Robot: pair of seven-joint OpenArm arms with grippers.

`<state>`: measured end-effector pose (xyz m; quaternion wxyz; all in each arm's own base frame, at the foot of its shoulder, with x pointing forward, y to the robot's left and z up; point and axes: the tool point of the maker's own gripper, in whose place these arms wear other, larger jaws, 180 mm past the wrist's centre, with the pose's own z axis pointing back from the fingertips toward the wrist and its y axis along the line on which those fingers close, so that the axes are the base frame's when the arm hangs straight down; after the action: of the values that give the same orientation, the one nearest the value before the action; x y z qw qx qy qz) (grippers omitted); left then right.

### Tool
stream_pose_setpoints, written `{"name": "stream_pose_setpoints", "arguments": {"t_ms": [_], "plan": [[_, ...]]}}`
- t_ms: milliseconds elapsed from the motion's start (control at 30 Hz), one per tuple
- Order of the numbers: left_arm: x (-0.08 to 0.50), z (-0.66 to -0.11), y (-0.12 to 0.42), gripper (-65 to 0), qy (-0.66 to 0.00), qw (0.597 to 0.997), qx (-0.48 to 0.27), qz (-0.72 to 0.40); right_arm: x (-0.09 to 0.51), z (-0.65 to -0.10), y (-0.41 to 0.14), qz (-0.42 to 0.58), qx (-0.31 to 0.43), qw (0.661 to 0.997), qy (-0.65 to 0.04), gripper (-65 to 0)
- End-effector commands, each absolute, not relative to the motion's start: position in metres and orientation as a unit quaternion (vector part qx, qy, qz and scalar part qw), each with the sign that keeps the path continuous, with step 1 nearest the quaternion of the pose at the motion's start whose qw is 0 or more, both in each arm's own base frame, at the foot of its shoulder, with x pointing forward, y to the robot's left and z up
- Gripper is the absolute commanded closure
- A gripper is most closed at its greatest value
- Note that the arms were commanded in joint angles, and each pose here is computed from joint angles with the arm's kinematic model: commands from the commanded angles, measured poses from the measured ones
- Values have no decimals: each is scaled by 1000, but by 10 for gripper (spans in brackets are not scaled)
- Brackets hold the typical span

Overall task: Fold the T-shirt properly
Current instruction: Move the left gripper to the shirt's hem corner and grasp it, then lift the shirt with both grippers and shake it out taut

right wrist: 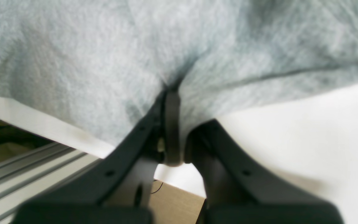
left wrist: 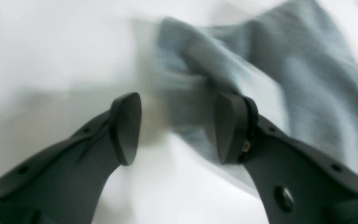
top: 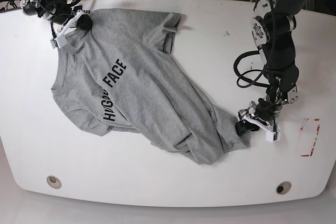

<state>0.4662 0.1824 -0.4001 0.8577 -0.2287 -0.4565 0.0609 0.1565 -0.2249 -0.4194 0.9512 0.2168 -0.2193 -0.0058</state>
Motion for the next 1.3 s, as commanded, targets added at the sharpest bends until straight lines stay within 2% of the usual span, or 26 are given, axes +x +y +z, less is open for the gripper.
{"name": "stream_pose_setpoints", "arguments": {"t_ms": [0,467,767,867,967,1000,1133,1267], "plan": [[474,-388,178,-351,-460,854,-237,49,163,-413,-226,5,213,949,-231,0],[482,-382,163,-351,-476,842,-249,57,170,-411,-227,7,211,948,-238,0],[490,-385,171,-338,-498,837,-207,93,176,-409,-226,8,212,946,-245,0],[485,-392,169,-226,-491,844,-200,84,176,-409,-226,8,212,946,-245,0],[485,-393,171,-42,-489,846,-195,83,176,-409,-226,8,212,946,-245,0],[485,-395,173,0,-487,848,-188,89,177,-408,-226,8,212,946,-246,0],[485,-397,179,0,-485,853,-168,97,178,-408,-226,8,213,945,-247,0],[485,-379,199,0,-512,842,-147,86,178,-408,-226,8,213,945,-247,0]]}}
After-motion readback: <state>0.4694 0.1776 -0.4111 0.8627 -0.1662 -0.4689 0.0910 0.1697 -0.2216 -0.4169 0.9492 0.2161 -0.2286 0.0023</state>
